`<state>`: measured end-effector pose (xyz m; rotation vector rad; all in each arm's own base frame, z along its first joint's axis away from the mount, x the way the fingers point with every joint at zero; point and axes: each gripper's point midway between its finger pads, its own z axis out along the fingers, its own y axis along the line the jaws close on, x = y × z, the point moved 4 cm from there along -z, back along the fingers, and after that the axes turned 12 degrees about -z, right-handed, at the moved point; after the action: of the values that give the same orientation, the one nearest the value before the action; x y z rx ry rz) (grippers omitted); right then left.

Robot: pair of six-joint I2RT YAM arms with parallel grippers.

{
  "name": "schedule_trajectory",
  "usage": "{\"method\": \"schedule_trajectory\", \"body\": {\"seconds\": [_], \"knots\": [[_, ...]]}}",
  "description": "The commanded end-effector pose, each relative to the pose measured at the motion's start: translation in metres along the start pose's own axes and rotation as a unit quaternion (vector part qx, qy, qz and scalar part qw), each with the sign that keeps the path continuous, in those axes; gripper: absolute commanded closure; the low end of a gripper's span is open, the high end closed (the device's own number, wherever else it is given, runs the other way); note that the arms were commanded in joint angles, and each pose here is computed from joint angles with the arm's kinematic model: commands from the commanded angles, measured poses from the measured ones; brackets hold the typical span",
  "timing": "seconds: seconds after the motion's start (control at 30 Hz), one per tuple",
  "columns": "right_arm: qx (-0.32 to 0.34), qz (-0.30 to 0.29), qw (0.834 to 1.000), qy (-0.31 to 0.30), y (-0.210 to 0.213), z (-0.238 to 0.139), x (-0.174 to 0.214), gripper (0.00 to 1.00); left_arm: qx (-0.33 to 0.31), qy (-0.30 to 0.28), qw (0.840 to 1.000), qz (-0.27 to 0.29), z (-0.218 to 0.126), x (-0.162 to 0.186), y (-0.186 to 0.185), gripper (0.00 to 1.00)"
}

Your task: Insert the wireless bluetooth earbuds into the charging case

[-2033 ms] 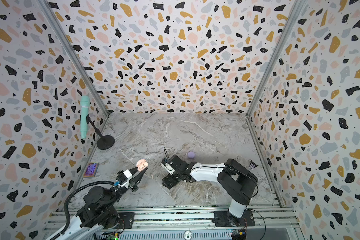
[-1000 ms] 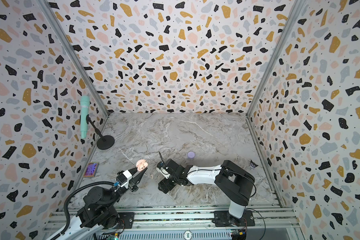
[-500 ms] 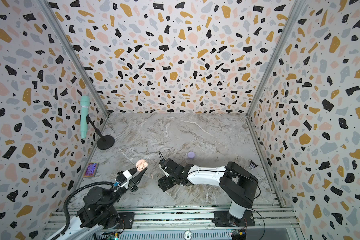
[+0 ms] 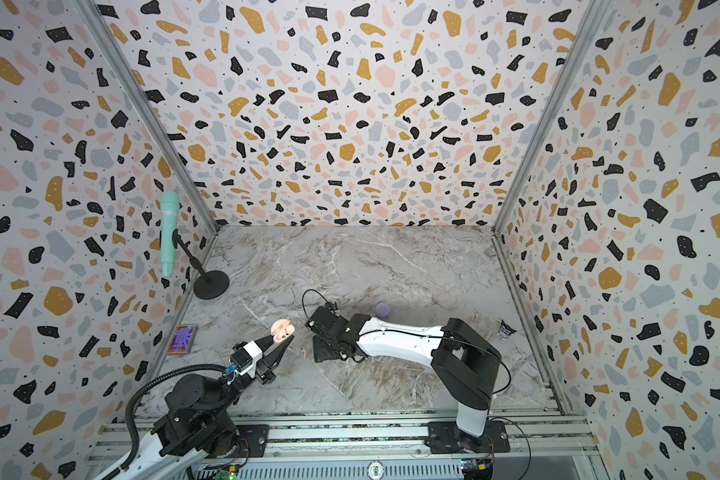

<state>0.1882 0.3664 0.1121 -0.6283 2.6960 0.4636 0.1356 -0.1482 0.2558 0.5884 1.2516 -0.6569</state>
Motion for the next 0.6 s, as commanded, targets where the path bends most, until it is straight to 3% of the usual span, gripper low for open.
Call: {"method": "schedule_trajectory", "body": {"seconds": [0.0,0.17,0.57], "knots": [[0.064,0.034,0.996,0.042,-0.0151,0.0022,0.0144,0.33,0.006,-0.028,1.000,0.004,-0.0017,-0.0112,-0.0018,1.00],[0.098,0.070,0.992,0.040,-0.0218,-0.0007,0.0158,0.33,0.006,-0.029,1.000,0.004,-0.0020,-0.0116,-0.0018,1.00],[0.097,0.106,0.989,0.031,-0.0187,-0.0018,0.0064,0.39,0.006,-0.030,1.000,0.004,-0.0022,-0.0117,-0.0020,1.00]]}}
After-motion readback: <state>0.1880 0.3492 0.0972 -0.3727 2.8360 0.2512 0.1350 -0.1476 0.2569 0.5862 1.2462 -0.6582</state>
